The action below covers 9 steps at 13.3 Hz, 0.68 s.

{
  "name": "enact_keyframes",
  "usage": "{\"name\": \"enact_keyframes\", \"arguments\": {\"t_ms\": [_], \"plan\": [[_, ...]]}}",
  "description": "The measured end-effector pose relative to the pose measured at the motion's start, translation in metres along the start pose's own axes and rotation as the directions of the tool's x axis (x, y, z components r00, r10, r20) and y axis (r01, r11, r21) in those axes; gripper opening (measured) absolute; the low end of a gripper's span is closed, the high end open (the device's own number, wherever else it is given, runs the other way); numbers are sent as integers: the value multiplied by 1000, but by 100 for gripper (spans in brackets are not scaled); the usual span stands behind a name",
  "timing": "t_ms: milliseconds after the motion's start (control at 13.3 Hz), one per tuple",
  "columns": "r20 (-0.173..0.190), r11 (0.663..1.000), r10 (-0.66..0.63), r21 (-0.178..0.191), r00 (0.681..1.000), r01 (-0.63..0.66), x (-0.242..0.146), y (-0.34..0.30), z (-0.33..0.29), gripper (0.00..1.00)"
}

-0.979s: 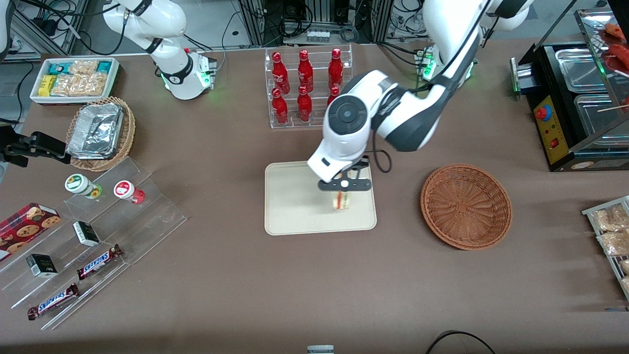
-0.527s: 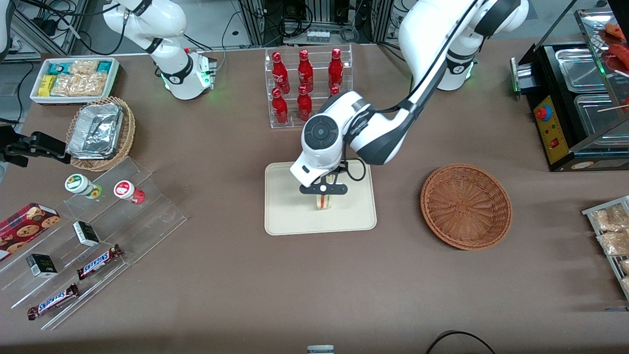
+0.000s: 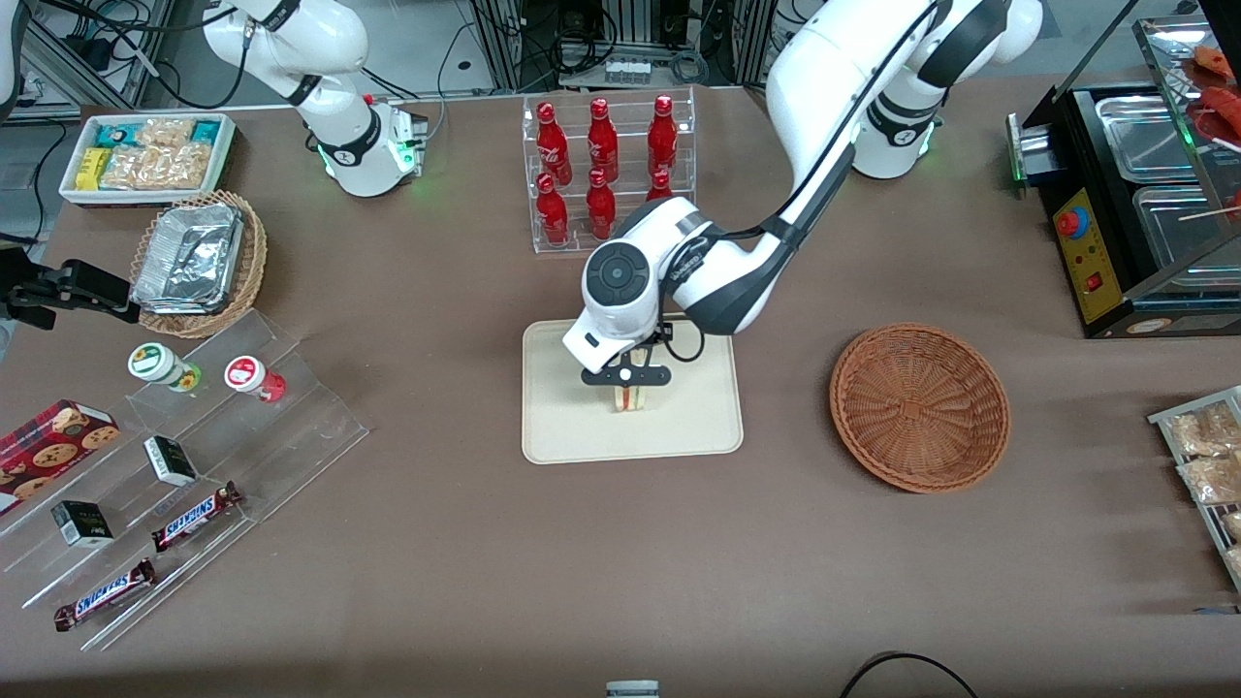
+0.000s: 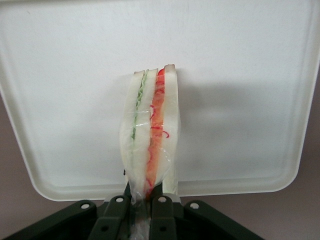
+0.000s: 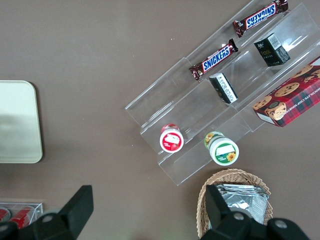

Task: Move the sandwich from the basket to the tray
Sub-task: 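Lower the sandwich upright onto the cream tray and open the left gripper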

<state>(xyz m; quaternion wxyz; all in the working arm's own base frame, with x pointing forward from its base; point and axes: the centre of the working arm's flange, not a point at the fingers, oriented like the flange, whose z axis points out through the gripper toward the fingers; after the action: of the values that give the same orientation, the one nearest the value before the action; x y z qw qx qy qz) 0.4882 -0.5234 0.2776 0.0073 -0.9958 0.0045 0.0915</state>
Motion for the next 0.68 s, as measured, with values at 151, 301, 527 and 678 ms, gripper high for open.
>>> {"name": "enact_keyframes", "arguments": {"t_ms": [151,301,527,678], "plan": [[6,1000,-17,4,1000,17,-3,4,11,14],[7,1000,-26,5,1000,26,-4,4,16,14],[7,1000,-28,5,1000,28,-5,3,24,15],[6,1000,-28,5,1000,28,-5,3,24,20]]}}
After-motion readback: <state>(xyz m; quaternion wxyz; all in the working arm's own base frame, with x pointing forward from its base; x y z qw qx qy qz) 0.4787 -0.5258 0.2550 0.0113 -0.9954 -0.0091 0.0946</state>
